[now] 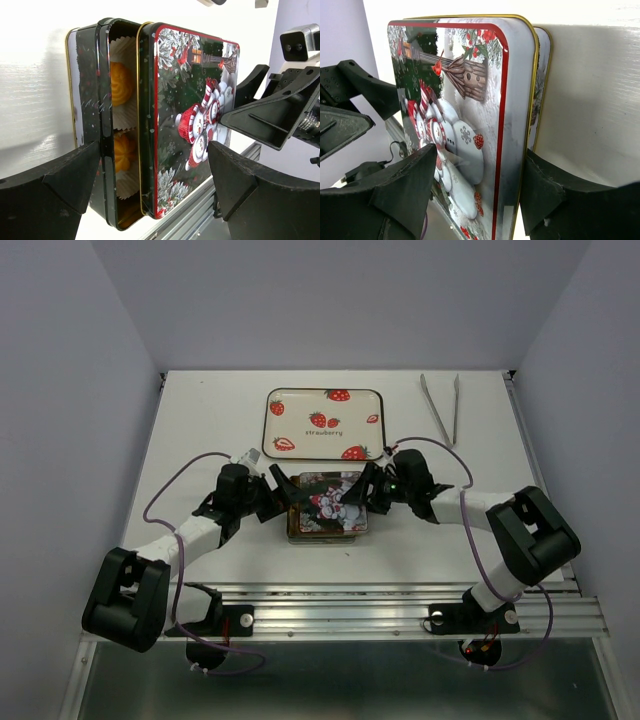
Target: Pack the cookies
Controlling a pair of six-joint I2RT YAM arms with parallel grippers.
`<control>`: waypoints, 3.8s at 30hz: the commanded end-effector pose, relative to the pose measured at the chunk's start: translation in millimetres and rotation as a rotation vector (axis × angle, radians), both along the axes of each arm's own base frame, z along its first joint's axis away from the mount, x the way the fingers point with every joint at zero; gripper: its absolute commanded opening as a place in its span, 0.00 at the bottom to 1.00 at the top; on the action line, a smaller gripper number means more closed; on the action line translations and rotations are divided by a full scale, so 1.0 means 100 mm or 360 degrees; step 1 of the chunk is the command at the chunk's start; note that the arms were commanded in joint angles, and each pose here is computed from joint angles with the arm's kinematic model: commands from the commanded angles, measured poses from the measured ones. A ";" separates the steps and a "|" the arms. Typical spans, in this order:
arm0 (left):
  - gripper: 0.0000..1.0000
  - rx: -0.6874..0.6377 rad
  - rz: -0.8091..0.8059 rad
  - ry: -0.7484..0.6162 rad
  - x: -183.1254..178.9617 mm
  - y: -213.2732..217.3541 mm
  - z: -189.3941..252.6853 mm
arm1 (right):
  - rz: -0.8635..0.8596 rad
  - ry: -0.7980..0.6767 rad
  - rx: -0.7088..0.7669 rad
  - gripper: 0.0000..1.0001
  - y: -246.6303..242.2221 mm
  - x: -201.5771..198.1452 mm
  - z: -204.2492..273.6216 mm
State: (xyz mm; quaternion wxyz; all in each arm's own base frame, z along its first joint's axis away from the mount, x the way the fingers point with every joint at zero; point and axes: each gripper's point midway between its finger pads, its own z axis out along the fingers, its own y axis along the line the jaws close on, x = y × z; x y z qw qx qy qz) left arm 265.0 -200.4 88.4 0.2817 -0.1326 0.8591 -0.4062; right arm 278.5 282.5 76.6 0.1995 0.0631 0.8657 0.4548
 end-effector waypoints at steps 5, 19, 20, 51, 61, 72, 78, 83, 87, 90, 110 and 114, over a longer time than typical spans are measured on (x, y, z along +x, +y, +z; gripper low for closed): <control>0.99 -0.0029 -0.0023 -0.0053 -0.03 -0.07 0.06 | 0.0005 -0.0144 -0.0088 0.73 0.12 0.07 0.25; 0.99 0.0013 -0.0016 -0.0031 -0.03 -0.08 0.02 | -0.0009 -0.0214 -0.0345 0.94 0.18 0.04 0.22; 0.99 0.0018 -0.0015 -0.0032 -0.03 -0.07 0.01 | 0.0006 -0.0217 -0.0374 1.00 0.19 0.01 0.20; 0.89 0.0241 0.0157 -0.0029 0.07 0.17 0.03 | -0.0182 -0.0526 -0.0681 1.00 -0.06 0.18 0.64; 0.59 0.0346 0.0141 0.0080 -0.01 0.24 -0.20 | -0.0156 -0.0590 -0.0693 1.00 -0.09 0.18 0.72; 0.56 0.0307 0.0150 0.0040 0.00 0.23 -0.10 | 0.0068 -0.0534 -0.0618 0.63 0.18 0.11 0.56; 0.55 0.0352 0.0188 0.0097 0.01 0.27 -0.22 | 0.0056 -0.0520 -0.0695 0.53 0.16 0.17 0.39; 0.52 0.0386 0.0205 0.0164 0.00 0.29 -0.35 | 0.0059 -0.0434 -0.0775 0.38 0.11 0.16 0.12; 0.52 0.0423 0.0238 0.0208 -0.02 0.34 -0.41 | 0.0009 -0.0344 -0.0867 0.29 -0.02 0.11 -0.09; 0.51 0.0414 0.0237 0.0191 0.01 0.33 -0.34 | 0.0014 -0.0370 -0.0833 0.29 -0.01 0.10 0.02; 0.40 0.0414 0.0232 -0.0264 0.64 -0.05 0.93 | -0.0075 -0.0742 -0.0602 0.31 0.22 0.41 1.05; 0.33 0.0465 0.0201 -0.0121 0.68 -0.12 0.50 | -0.0044 -0.0607 -0.0684 0.29 0.24 0.42 0.62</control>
